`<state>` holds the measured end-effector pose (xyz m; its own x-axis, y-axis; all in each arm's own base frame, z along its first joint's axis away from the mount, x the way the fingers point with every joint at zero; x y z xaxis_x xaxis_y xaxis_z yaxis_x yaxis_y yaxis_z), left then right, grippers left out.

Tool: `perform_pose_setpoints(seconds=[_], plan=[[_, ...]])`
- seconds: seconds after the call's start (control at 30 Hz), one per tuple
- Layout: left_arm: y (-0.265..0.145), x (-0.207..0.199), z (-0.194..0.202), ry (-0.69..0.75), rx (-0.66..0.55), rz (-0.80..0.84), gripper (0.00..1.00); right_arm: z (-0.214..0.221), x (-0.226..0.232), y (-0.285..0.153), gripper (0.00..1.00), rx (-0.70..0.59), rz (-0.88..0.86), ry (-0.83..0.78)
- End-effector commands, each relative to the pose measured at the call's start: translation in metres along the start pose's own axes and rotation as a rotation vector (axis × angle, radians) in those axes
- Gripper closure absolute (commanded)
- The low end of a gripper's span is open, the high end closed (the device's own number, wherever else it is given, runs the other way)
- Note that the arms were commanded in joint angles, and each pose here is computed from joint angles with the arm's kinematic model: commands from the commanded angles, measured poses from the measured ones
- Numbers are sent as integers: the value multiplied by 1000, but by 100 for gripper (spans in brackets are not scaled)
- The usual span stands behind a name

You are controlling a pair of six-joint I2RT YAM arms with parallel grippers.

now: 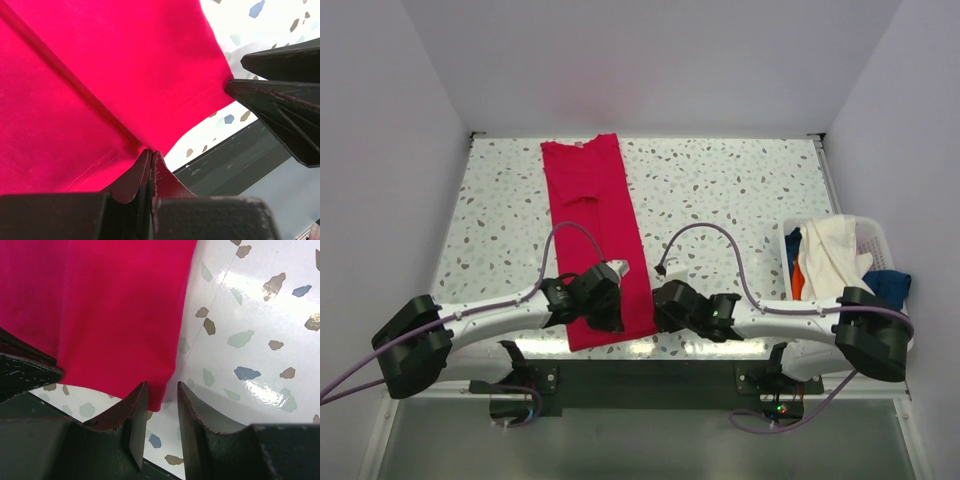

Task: Fold and stack the t-shirts
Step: Fold the tshirt

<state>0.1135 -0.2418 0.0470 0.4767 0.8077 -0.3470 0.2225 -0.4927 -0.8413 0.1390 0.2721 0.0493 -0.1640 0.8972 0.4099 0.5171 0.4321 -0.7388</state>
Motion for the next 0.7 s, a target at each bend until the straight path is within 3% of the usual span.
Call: perform_pose_setpoints(seconds=[0.0, 0.43, 0.67], plan=[[-4, -4, 4, -7, -1, 20, 100, -11, 21, -1, 66, -15, -51, 24], [-2, -2, 5, -6, -2, 15, 100, 8, 2, 10, 67, 44, 26, 6], [0, -1, 6, -9, 0, 16, 100, 18, -12, 8, 74, 69, 61, 3]])
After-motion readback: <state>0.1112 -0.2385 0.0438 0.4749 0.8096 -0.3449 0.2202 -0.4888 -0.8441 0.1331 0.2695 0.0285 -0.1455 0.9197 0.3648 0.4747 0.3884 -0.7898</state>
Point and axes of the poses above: each gripper's point midway between its finger pads, its own y axis out along the fingers, its own x axis along the line the jaws close on, z = x × y, the point moved 1 cm from there along -y, back along the fingers, and after that the axes turned 14 degrees about y, right-handed, at the moved point
